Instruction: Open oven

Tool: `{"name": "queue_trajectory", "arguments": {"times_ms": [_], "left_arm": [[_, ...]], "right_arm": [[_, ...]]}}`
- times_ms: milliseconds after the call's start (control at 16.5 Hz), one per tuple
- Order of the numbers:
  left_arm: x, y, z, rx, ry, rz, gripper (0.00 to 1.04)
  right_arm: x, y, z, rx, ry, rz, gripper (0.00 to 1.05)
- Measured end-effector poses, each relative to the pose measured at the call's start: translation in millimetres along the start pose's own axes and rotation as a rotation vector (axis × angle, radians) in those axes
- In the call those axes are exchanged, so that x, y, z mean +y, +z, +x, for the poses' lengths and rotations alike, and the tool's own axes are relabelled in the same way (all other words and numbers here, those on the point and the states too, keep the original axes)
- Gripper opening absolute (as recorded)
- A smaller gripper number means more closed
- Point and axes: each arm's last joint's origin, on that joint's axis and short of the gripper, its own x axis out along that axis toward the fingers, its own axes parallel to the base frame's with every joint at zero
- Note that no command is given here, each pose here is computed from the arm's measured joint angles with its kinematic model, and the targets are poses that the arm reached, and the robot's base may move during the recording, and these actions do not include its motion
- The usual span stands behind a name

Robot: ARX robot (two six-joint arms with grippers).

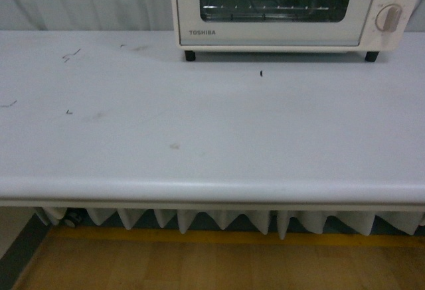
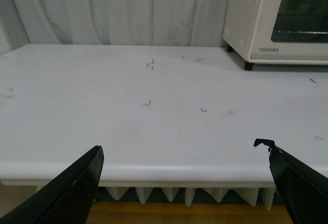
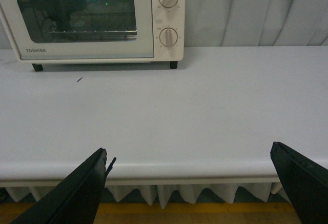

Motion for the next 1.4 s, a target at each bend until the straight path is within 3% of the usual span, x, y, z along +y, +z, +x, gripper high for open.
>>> {"name": "queue_trajectory", "arguments": {"times_ms": [1395], "left_arm": [[0.0,0.0,0.0,0.0,0.0,0.0,0.98]], "right_arm": [[0.0,0.0,0.0,0.0,0.0,0.0,0.98]]}}
